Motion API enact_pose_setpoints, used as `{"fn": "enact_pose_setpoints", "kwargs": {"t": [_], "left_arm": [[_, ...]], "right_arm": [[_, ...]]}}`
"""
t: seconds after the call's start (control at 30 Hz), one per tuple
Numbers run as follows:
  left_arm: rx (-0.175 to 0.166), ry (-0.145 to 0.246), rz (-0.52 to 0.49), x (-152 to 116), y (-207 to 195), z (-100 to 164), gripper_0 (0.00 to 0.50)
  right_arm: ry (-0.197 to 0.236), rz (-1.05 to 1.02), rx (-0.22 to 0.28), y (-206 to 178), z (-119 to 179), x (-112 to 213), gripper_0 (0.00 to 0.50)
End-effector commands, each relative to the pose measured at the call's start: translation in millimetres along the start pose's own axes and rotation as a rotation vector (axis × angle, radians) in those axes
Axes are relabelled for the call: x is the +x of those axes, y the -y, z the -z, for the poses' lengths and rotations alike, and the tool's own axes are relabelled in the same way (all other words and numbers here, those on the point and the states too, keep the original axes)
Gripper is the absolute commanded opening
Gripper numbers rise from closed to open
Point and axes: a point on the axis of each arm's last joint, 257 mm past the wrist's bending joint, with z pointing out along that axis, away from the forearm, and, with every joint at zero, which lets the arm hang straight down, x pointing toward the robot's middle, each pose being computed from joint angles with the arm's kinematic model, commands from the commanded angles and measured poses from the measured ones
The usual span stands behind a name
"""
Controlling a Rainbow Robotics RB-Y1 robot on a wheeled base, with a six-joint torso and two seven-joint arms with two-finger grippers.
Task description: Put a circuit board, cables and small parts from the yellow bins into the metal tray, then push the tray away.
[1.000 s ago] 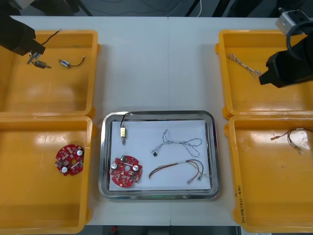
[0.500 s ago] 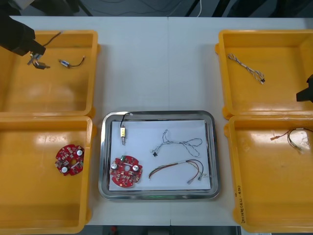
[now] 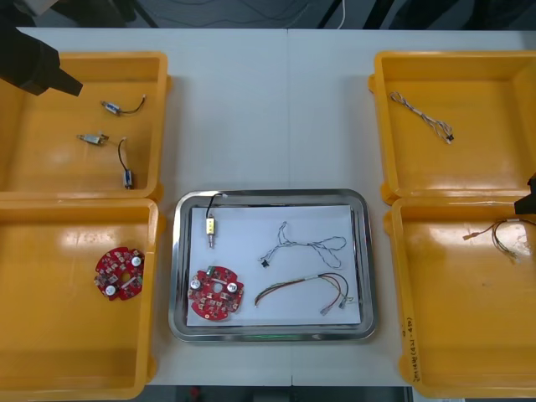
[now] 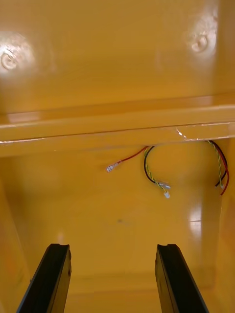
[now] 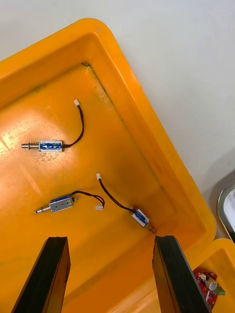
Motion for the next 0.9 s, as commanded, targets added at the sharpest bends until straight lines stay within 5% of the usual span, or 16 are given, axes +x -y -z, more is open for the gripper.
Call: {"fn": "enact_pose_setpoints", "kwargs": {"t": [0.03,0.43,0.7,0.9], "left_arm": [[-0.054,0.033,-0.058,-6,-18,32,0.500],[-0.084,0.020,-0.065,3,-31,38,0.500],[-0.138,0.010,-0.169,17,-55,34,0.500],[-0.145,-0.008,-0.199,29,-69,29,0.500]], "right_arm": [[0.042,-0.001,0.052,18,16,-8,0.500],[0.048,-0.008,0.065,22,16,-9,0.500],[0.049,-0.011,0.069,23,16,-10,0.500],[0.049,-0.010,0.066,22,16,-10,0.500]]}}
